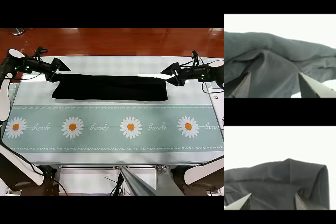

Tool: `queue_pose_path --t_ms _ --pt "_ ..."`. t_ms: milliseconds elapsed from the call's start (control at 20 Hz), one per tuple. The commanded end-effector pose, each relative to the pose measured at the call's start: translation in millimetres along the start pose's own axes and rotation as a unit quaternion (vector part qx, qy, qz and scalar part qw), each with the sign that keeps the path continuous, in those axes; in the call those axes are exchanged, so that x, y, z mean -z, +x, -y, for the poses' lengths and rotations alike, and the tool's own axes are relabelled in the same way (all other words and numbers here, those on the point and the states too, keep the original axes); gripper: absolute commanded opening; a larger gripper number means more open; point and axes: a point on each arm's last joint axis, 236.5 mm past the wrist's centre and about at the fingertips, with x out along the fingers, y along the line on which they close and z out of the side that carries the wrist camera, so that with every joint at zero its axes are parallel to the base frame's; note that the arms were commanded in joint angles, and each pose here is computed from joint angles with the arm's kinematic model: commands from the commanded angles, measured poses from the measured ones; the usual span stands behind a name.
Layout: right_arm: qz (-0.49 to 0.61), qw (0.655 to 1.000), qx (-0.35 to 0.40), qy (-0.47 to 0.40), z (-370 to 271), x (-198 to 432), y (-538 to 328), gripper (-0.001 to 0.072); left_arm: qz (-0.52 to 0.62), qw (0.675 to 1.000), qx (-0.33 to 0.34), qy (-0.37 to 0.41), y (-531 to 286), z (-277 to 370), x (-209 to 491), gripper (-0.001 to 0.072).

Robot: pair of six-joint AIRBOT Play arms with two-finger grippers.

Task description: Fold the shirts.

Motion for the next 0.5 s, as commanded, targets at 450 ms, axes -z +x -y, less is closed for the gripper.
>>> queue_pose_path --t_ms 450 --pt "-0.116 0.991 0.049 0.034 68.3 45.6 -23.3 0.0626 0.086 0.986 -0.136 0.042 -137.5 -40.3 14.9 0.0702"
